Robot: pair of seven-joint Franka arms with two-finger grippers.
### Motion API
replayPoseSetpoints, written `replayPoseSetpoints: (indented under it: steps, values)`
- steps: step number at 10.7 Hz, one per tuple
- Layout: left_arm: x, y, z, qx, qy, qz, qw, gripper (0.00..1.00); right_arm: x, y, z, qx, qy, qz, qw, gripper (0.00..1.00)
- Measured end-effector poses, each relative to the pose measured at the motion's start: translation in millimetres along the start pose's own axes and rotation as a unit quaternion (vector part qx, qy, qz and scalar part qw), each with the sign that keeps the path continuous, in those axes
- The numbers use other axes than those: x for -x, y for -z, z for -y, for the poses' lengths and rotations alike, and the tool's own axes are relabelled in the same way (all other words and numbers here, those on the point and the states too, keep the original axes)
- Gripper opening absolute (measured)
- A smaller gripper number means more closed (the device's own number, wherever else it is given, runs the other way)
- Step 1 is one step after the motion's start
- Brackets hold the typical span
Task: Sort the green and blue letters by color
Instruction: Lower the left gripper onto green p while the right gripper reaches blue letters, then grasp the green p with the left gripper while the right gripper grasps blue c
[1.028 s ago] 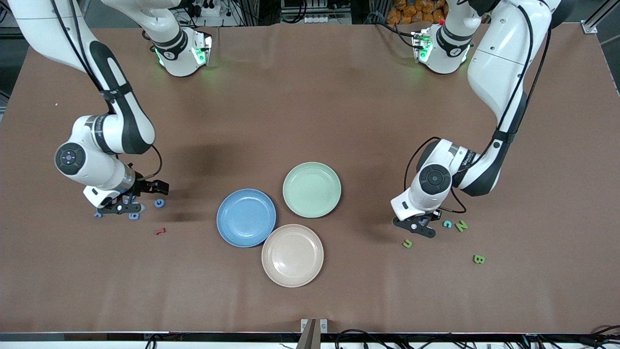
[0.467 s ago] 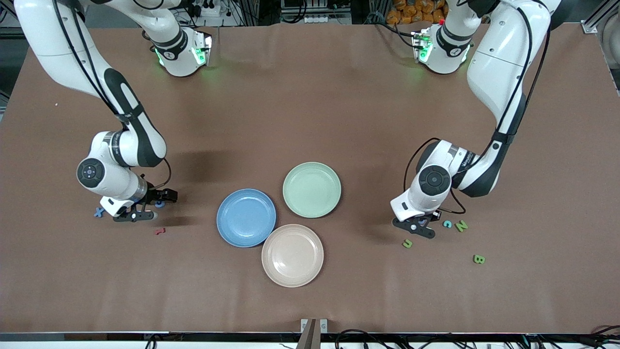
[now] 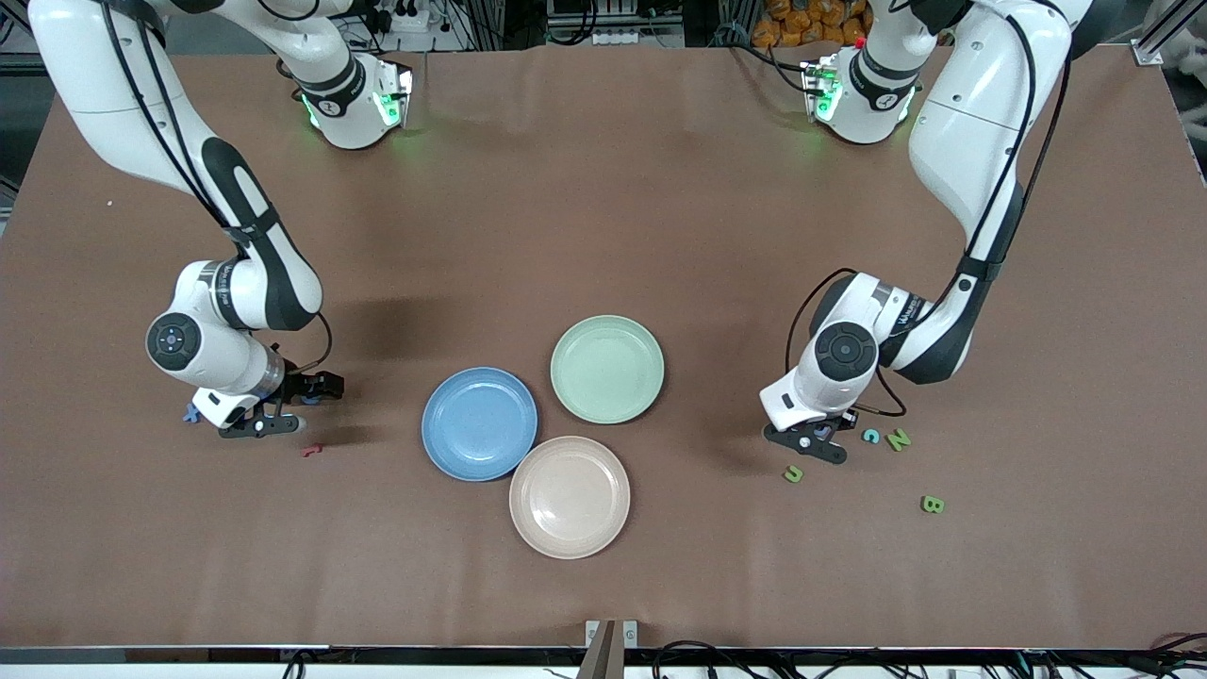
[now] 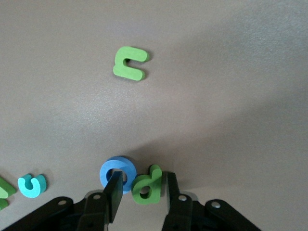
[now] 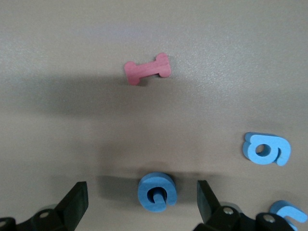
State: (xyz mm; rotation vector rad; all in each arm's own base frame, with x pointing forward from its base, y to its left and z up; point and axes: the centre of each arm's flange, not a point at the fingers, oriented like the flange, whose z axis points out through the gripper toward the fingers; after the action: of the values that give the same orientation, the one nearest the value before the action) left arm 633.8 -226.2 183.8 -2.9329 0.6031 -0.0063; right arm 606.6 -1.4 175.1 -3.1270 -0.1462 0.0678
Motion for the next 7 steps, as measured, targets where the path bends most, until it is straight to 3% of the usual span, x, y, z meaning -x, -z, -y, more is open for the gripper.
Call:
replayPoseSetpoints:
  steps: [4,5,7]
  values:
    - [-0.4,-0.6,-9.4,0.000,0.004,0.000,1.000,0.43,0.3,-0.3,0.4,0.000,0.001,0.003,1.000,1.00]
    - [-0.5,-1.1,-11.1,0.000,0.005,0.000,1.000,0.41,0.6,-0.6,1.4,-0.001,0.002,0.004,1.000,0.95]
    - [-1.7,-0.4,-10.8,0.000,0.006,-0.001,1.000,0.39,1.4,-2.0,0.5,-0.001,0.001,0.007,1.000,0.68]
